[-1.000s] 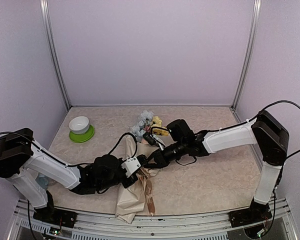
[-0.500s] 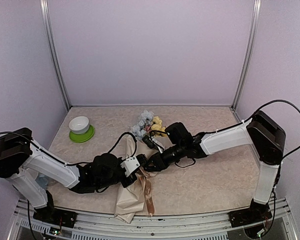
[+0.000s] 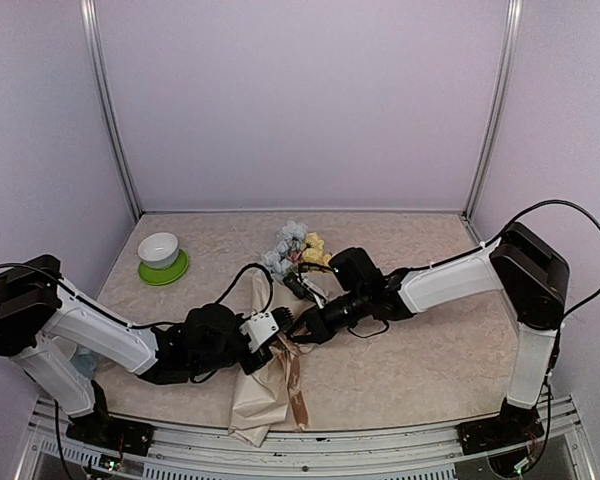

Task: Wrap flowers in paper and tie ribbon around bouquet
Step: Cross the half-tied ribbon over the folded bouquet.

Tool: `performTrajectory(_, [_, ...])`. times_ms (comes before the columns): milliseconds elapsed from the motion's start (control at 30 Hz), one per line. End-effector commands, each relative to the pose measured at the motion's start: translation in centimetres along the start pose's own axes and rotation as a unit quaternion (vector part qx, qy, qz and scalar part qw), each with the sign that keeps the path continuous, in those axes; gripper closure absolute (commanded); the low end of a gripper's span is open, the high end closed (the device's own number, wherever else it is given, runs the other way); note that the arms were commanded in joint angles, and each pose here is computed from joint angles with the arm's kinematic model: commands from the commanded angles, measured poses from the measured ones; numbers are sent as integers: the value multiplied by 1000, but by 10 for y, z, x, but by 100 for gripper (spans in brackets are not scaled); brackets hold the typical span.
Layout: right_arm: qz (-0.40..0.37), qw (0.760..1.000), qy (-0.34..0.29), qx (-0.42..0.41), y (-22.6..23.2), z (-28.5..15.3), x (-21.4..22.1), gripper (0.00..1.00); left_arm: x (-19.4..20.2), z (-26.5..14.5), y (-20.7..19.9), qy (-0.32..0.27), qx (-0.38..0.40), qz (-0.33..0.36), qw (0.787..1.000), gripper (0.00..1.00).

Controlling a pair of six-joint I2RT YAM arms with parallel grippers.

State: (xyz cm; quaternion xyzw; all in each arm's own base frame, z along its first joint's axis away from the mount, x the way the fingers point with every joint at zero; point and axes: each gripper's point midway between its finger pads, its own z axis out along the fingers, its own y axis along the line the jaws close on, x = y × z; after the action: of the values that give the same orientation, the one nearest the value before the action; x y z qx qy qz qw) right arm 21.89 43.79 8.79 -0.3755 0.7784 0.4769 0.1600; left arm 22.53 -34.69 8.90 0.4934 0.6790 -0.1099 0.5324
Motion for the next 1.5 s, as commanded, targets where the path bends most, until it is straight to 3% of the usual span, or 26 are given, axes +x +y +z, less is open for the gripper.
performTrajectory(0, [1,1000,-12,-18,8,-2,0,100,-5,-2,2,4,11,-11,1000,100])
performTrajectory(67, [-1,999,-20,-30,12,-5,-3,100,-6,-3,3,-1,11,-10,1000,100])
performTrajectory(267, [-12,997,-28,-68,26,-10,-7,73,-8,0,3,-4,14,-10,1000,100])
performTrajectory(433, [-10,997,-27,-64,23,-9,-5,68,-8,0,2,-4,17,-14,1000,100])
performTrajectory(600, [11,999,-20,-47,14,0,-4,72,-11,0,0,-9,22,-16,1000,100])
performTrajectory(733, [21,999,-18,-38,9,2,-4,99,-9,0,1,-6,21,-17,1000,100])
performTrajectory(800, [22,999,-19,-30,7,1,-3,100,-9,-1,3,-3,19,-21,1000,99])
performTrajectory(967, [38,999,-26,-8,-1,-3,1,100,-10,-1,-3,35,55,-35,997,72])
performTrajectory(1100, [50,998,-34,-2,-6,-3,2,100,-6,-5,-19,79,113,-47,989,58])
performTrajectory(1300, [53,998,-38,7,-8,-4,2,100,-10,-20,-33,114,174,-70,976,41])
performTrajectory(1467, [50,998,-44,9,-7,-6,-1,100,-25,-37,-17,112,159,-107,975,38])
